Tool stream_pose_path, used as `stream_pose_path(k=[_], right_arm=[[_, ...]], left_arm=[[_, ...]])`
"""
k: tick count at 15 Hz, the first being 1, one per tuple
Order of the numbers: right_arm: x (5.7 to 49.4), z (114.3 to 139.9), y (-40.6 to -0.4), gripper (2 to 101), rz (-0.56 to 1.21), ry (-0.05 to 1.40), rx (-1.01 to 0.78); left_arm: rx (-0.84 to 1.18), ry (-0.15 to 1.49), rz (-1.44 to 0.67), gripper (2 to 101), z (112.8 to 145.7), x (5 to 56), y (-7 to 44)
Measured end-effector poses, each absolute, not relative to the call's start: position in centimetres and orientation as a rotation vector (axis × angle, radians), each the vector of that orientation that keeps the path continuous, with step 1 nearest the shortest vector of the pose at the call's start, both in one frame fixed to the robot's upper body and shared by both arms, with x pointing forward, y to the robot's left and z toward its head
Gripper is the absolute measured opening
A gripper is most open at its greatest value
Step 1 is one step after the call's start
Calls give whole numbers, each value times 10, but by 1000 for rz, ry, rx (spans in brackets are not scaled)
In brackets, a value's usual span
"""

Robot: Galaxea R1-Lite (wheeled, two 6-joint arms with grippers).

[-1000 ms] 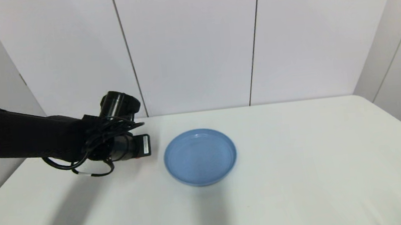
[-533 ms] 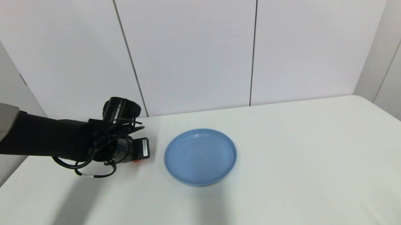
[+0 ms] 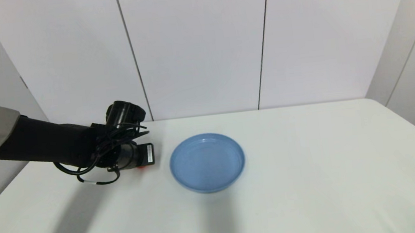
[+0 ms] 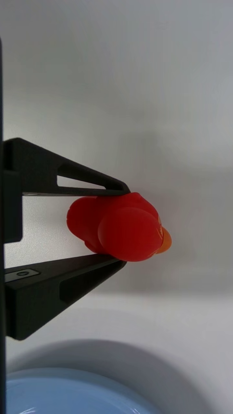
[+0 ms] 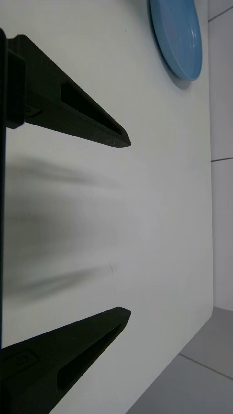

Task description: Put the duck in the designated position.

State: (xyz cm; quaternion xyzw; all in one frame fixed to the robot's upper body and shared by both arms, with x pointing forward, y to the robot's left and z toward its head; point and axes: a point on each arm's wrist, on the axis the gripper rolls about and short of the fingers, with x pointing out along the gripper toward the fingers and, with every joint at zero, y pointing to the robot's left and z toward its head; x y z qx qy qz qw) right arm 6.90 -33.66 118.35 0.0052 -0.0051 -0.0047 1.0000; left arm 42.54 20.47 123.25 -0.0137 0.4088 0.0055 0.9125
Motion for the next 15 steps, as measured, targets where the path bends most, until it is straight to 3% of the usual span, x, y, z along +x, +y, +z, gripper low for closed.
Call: stream_pose_path(k=[4,7,10,15], right_arm=[[69,1183,-337,973,-9,-11,10],[69,1183,-337,973,-9,-10,11],[69,1183,-337,973,-9,-10,11],[69,1183,-337,973,-9,-9,11]], left_arm=[[-32,850,-3,346,1232,425,204],[-31,847,-2,546,1233,424,205],[-33,845,-2,685,1234,424,205],[-27,805,-17,821,1258,413,210]])
